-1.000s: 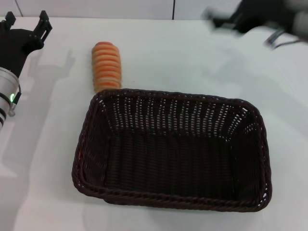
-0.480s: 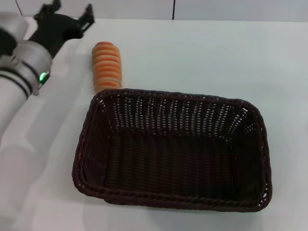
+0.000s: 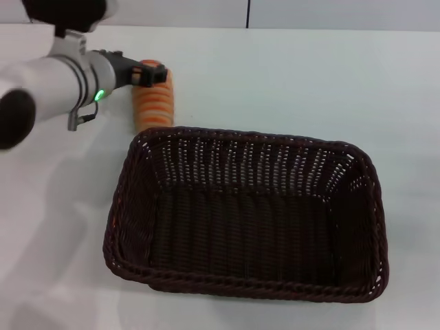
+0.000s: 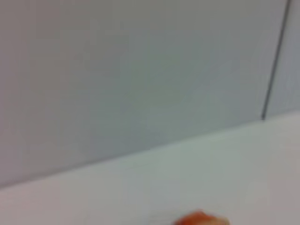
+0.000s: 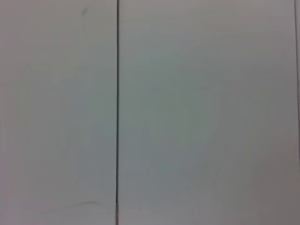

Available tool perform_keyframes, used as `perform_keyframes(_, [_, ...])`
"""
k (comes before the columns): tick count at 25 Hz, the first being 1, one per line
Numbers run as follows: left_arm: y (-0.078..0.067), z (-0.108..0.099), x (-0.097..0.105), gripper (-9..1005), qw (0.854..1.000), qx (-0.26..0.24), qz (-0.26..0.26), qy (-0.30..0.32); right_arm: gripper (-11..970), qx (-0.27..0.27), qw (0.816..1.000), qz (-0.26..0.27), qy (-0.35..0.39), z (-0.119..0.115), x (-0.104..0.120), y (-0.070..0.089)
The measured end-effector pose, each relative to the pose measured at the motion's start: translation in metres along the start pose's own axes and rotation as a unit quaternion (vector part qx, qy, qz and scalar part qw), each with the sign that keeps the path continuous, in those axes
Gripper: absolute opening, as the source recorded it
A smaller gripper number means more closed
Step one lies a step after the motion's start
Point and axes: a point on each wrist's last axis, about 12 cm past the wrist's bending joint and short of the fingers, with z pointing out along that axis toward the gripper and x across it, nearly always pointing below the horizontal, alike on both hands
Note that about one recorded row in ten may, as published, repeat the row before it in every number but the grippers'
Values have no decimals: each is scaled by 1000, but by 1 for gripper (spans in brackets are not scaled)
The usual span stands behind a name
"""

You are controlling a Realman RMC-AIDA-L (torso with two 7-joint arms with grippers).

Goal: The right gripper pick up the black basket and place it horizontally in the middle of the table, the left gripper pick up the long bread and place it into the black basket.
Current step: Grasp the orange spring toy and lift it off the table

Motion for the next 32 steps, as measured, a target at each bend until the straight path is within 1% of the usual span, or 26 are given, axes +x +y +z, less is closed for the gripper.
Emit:
perform_keyframes(1, [0, 0, 0, 853, 1000, 0, 0, 0, 834, 0, 1000, 0, 0, 0, 0, 0])
perform_keyframes(3, [-6, 2, -4, 854, 1000, 9, 3, 29, 834, 0, 1000, -1, 0, 0, 0, -1])
perform_keyframes(7, [-9, 3, -7, 854, 999, 14, -1, 52, 834, -1, 1000, -2, 1, 1, 0, 0])
perform_keyframes(10, [-9, 4, -7, 855, 998, 17, -3, 59, 835, -3, 1000, -4, 2, 2, 1, 0])
perform_keyframes(11, [-11, 7, -4, 855, 997, 20, -8, 76, 835, -3, 1000, -4, 2, 2, 1, 0])
perform_keyframes(13, [-11, 9, -3, 846, 996, 20, -8, 83, 835, -4, 1000, -4, 2, 2, 1, 0])
perform_keyframes(24, [-12, 12, -1, 796, 995, 19, -7, 97, 834, -6, 1000, -9, 8, 2, 3, -2])
perform_keyframes(25, [-14, 11, -1, 791, 994, 20, 10, 102, 834, -4, 1000, -10, 9, 1, 4, -3])
perform_keyframes(29, [-16, 11, 0, 707, 994, 21, 19, 104, 834, -1, 1000, -8, 9, 0, 4, -5])
perform_keyframes(30, [-18, 9, -3, 686, 994, 24, 26, 100, 834, 0, 1000, -8, 10, 0, 5, -5])
perform_keyframes(32, [-24, -2, -11, 677, 996, 36, 41, 70, 834, -1, 1000, -9, 11, -1, 6, -5])
